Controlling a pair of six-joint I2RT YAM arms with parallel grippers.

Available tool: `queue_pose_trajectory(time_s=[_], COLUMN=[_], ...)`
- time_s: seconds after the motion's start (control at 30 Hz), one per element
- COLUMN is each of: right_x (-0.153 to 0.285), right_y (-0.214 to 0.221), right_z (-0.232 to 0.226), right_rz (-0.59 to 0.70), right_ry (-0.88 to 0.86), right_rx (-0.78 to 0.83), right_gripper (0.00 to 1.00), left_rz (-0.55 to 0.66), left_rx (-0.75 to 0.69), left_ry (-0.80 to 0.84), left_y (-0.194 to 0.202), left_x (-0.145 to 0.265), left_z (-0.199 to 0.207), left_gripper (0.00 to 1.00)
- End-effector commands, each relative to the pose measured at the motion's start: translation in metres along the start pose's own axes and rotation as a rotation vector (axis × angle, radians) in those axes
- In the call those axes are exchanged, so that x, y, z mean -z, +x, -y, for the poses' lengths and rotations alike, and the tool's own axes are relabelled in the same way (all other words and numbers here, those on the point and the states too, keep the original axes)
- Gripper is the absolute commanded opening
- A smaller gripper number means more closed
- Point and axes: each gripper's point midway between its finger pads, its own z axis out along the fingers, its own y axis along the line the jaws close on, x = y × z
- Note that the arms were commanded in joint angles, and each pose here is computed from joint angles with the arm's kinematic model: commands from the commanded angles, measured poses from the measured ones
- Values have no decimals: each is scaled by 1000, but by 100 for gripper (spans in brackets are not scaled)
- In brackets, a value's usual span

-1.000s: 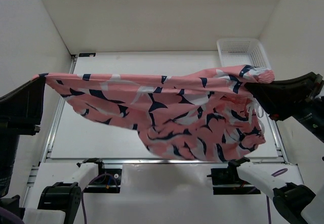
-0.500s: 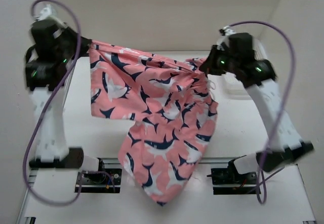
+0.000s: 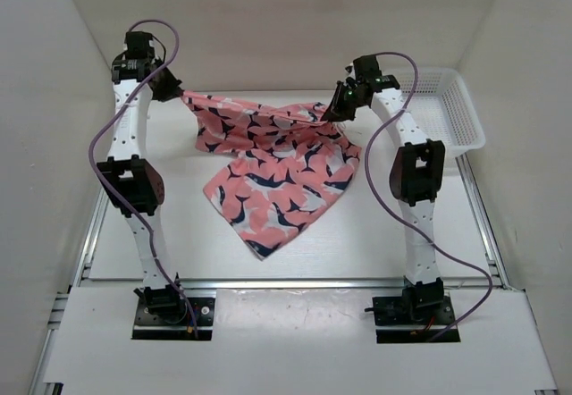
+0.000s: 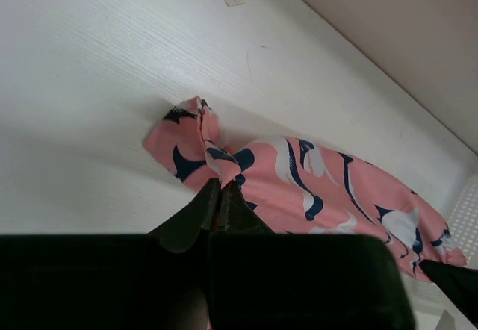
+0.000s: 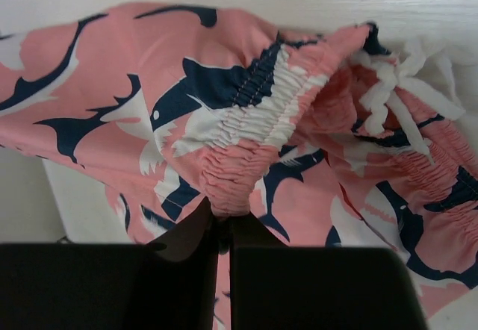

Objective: Fold and stack the shorts
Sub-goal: Fold the shorts

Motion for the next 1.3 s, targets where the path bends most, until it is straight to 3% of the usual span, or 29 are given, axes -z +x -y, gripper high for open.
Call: queue_pose_trajectory(time_s=[0.0,0.17,0.27,0.3,0.33,0.73,0.97,1.27], right_x=[30,26,35,38,49,85,125,133], right_y=[-32,-26,-15,-12,-12,48,73,111], right_z=[-25,-25,-26,-26,-30,30,53,109], right_rz=[72,53,38,35,50,24,83,37], right_ry=[-121,-144,-146,-144,-139,74,185,360], right_rx=[-13,-24,-31,-33,-17,-3,1,-20], right_gripper=[0,0,0,0,0,0,0,0], left_rz=[209,135,79,12,31,-150,-227,-408], left_rx=[-1,-19,-45,-56,-65,-79,-62,-126], left_ry=[68,73,51,27,49,122,147,108], left_y=[-64,-39,-7,21,24,193,257,344], left_x=[57,54,63,55,74,170,192,191], left_z=[12,11,7,1,6,-16,-24,-49], left_gripper=[10,10,10,10,10,10,10,10])
